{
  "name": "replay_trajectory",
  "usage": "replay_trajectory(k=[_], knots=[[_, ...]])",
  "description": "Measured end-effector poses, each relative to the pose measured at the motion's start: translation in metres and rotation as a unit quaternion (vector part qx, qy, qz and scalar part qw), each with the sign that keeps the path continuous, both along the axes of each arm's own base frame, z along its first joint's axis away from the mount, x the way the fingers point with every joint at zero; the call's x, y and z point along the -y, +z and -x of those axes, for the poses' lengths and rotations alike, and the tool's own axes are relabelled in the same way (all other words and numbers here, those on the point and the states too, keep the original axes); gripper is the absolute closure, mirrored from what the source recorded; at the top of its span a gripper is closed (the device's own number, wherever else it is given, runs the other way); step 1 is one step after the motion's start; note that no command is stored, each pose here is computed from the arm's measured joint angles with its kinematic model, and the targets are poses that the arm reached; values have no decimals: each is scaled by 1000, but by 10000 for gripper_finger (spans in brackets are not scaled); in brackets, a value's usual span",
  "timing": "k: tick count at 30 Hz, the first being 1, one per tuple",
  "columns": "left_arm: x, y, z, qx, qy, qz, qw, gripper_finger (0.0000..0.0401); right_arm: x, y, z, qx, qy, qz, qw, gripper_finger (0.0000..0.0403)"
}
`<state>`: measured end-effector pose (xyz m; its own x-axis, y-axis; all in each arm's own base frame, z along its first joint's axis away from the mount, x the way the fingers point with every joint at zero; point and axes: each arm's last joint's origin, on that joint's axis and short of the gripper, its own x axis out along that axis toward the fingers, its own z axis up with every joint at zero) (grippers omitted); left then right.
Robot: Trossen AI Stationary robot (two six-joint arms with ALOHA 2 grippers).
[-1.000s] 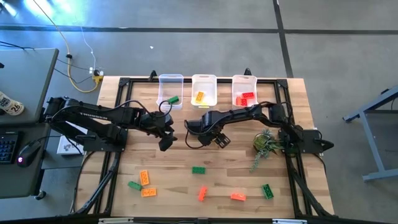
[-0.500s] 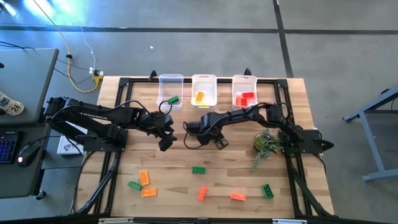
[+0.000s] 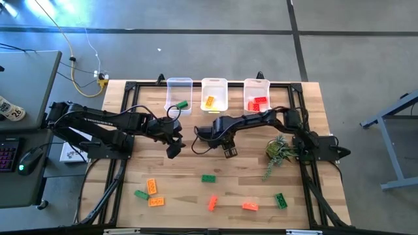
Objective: Sort & place blocks by color
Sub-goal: Put the yellow game piece into the left white bin
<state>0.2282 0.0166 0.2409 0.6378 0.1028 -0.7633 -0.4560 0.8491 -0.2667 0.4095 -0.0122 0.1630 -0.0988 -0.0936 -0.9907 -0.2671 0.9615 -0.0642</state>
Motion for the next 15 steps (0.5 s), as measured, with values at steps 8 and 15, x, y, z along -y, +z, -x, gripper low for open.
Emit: replay_trajectory(k=[8, 15], knots=[[0, 0, 0, -1, -2, -4, 1000, 172, 19, 38, 5, 71, -68, 42, 994, 292], [0, 1, 5, -13, -11, -10, 1000, 172, 48, 67, 10, 142, -123, 62, 980, 292]])
